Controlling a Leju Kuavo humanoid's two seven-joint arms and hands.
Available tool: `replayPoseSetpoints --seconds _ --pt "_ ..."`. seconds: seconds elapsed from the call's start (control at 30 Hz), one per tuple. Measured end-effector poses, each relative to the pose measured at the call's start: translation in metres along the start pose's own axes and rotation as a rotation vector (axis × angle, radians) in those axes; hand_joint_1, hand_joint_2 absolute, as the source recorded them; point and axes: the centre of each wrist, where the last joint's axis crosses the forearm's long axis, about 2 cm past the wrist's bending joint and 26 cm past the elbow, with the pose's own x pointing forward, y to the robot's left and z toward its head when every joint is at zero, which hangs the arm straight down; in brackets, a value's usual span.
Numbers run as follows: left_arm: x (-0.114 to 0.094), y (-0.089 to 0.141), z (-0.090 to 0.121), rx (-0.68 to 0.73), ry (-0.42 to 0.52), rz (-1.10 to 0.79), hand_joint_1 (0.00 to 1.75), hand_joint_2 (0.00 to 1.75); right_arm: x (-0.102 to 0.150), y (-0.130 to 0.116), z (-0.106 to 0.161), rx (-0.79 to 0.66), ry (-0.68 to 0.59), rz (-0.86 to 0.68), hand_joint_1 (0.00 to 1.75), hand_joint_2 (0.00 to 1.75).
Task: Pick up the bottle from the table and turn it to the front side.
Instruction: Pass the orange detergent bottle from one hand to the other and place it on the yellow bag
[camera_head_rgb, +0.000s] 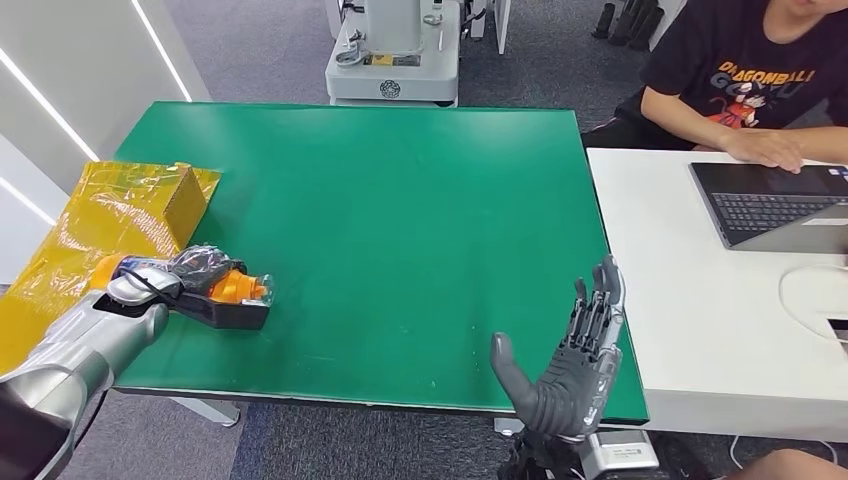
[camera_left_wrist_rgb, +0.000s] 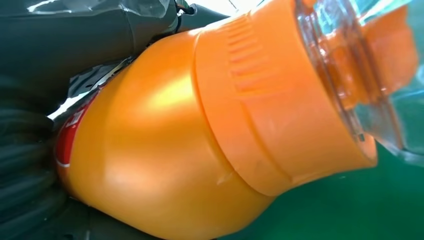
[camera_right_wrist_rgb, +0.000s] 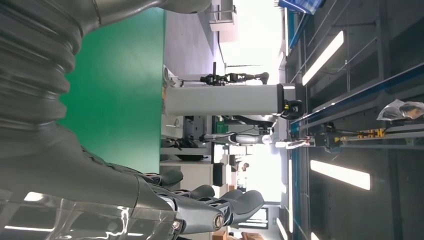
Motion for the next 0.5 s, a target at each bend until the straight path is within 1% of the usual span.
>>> replayPoseSetpoints --seconds 0.1,0.23,0.5 --pt "-0.0010 -0.0004 0.0004 0.006 0.019 -0.005 1.75 1.75 0.0011 -0.0009 0.0019 0.007 0.000 -0.002 0.00 1.75" --pt "-0.0004 0.0004 0.0000 0.019 0.042 -0.015 0.00 1.75 0.0020 -0.0009 0.0023 0.011 -0.001 -0.008 0.00 1.75" --pt "0.0032 0.0022 -0.0017 0.028 0.063 -0.023 0.00 1.75 0.0022 -0.0003 0.0022 0.013 -0.001 -0.012 0.00 1.75"
